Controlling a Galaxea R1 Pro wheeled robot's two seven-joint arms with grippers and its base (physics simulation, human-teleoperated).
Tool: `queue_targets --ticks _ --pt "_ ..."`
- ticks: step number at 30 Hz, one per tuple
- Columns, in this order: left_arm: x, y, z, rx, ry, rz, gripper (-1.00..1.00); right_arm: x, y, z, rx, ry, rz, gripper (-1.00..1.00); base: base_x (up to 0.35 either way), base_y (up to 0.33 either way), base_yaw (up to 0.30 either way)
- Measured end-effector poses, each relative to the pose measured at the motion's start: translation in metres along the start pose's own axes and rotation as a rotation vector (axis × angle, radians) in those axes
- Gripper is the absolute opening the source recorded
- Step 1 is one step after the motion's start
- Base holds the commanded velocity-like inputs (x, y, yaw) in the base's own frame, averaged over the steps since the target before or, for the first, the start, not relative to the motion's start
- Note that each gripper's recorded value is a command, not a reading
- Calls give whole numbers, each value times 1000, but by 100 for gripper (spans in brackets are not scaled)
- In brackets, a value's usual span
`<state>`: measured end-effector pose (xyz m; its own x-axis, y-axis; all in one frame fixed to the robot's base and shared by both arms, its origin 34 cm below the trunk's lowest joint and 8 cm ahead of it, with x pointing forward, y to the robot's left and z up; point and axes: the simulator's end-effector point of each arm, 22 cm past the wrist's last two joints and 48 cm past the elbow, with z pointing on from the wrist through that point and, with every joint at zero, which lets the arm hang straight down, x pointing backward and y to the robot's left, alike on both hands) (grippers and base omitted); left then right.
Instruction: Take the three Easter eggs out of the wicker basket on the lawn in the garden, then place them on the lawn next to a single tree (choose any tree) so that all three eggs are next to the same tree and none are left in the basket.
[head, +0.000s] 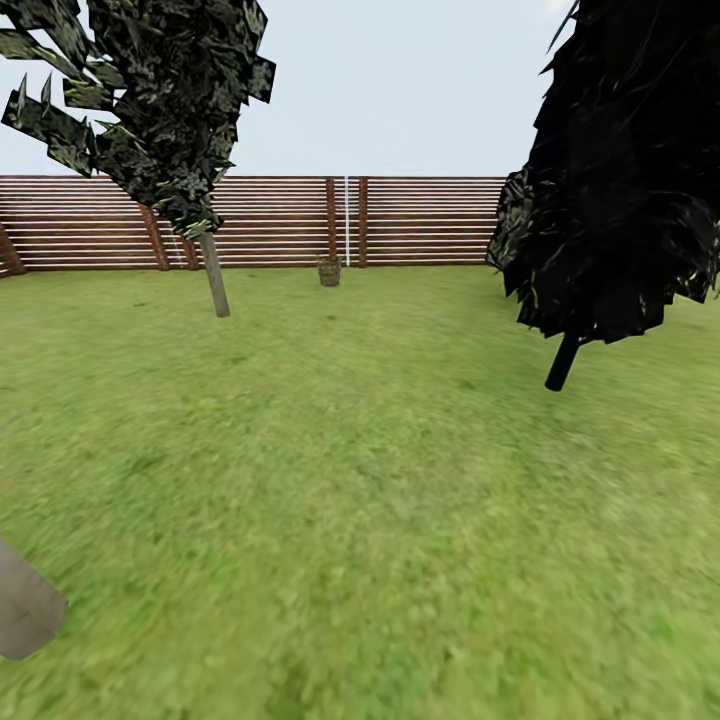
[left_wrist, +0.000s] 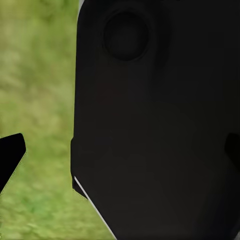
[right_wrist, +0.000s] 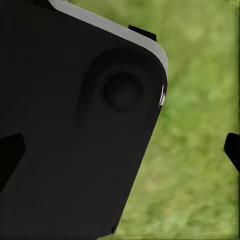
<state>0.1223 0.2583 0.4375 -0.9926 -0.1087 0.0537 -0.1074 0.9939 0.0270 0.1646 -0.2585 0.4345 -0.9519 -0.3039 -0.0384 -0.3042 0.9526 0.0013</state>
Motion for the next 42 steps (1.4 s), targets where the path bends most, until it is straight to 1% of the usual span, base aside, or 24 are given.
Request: queue_targets --ticks 42 --pt "0 0 0 0 0 0 100 0 0 0 0 0 1 100 327 0 0"
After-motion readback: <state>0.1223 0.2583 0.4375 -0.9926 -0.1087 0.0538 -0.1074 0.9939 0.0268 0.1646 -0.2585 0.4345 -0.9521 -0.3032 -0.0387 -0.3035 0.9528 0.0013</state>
